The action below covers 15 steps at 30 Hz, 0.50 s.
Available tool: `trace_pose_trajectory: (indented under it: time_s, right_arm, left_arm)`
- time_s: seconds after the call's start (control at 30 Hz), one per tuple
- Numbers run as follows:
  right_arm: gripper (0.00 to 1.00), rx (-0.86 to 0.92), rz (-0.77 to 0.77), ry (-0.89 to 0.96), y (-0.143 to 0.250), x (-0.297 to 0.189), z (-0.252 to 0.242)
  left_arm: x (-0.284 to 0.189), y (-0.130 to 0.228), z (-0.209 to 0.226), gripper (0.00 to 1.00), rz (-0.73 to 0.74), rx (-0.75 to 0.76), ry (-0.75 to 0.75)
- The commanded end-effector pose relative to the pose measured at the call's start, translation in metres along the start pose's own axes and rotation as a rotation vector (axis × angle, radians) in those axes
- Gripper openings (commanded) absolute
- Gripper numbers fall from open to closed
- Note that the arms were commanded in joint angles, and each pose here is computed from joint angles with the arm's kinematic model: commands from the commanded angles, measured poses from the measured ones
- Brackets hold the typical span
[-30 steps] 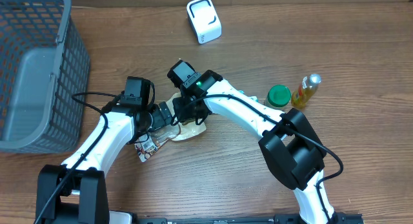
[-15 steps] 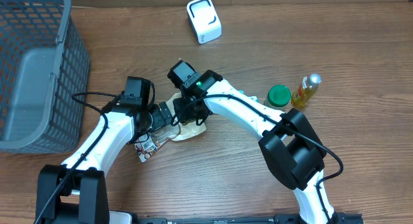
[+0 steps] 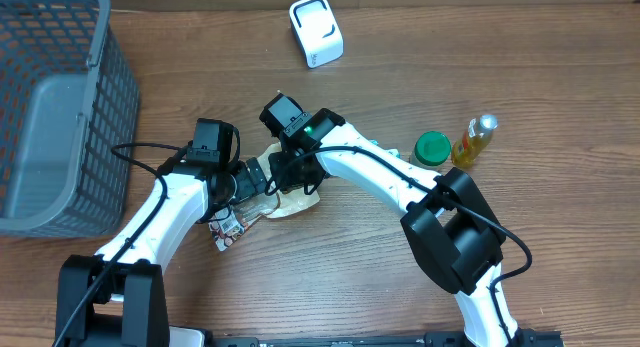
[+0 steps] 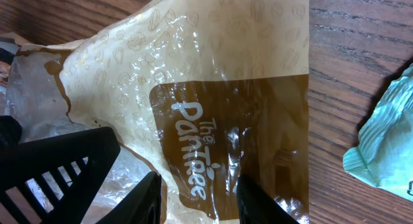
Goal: Scan the item barcode
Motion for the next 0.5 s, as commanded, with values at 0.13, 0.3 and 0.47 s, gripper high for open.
trace_pose_trajectory:
  time_s: [0.13,0.3,0.47]
  right_arm:
    - [0.37,-0.013,-0.038,-0.004,-0.005,-0.008,0.004]
    - [0.38,-0.013,-0.041,-0.005,-0.006,-0.008,0.004]
    - [0.38,-0.013,-0.041,-0.005,-0.006,-0.008,0.004]
  left_arm:
    - [0.009,0.008,0.007,1.00,0.050,0.001,-0.030]
    - [0.009,0.008,0.007,1.00,0.050,0.001,-0.030]
    - [0.008,-0.002,0.012,0.99,-0.074,0.005,-0.116]
Point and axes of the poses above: each gripper's point midway between its finger pads, its own x axis out along the fingers, its own z axis along the line the jaws close on, y = z × x, the point moved 10 cm from there along -x, back along the fingers, and after that the axes turned 12 degrees about -x, right-handed, at the moved point
